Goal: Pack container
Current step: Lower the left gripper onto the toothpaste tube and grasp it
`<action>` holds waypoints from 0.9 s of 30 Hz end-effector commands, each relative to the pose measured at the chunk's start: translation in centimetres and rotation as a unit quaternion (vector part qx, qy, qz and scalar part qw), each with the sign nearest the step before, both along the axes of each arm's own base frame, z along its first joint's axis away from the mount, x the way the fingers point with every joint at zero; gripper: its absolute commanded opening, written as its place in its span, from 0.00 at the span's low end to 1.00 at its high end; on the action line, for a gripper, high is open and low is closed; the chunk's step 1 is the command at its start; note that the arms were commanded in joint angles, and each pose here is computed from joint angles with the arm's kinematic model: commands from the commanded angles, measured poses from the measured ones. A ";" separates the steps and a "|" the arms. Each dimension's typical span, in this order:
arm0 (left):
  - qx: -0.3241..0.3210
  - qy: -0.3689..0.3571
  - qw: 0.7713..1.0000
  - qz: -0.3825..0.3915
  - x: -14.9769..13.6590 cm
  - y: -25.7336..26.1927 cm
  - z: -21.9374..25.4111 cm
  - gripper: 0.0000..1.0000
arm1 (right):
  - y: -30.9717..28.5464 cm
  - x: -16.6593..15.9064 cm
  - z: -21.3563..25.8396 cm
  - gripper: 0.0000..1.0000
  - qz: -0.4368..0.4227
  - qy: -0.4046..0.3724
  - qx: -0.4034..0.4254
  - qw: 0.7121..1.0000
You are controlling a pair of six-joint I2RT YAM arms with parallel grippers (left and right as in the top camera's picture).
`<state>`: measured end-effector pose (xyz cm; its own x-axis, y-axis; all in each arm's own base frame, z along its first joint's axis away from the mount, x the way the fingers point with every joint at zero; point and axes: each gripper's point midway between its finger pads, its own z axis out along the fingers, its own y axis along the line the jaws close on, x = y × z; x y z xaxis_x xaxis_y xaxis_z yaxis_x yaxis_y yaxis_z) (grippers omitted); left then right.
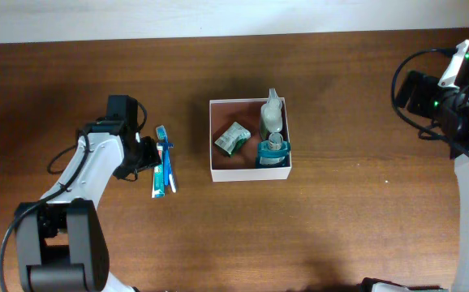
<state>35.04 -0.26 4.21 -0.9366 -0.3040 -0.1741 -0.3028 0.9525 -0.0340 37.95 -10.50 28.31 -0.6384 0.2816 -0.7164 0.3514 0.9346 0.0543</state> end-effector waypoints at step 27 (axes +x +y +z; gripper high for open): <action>-0.037 -0.027 0.996 -0.071 0.7 -1.7 0.7 0.37 | -0.1 0.1 0.0 0.99 -0.002 -0.001 0.004 1.000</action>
<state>35.83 -1.67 4.39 -0.9603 -0.2027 -0.1919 -0.1862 0.9773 -0.1007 37.95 -10.50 28.30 -0.6386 0.2817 -0.7161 0.3514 0.9346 0.0542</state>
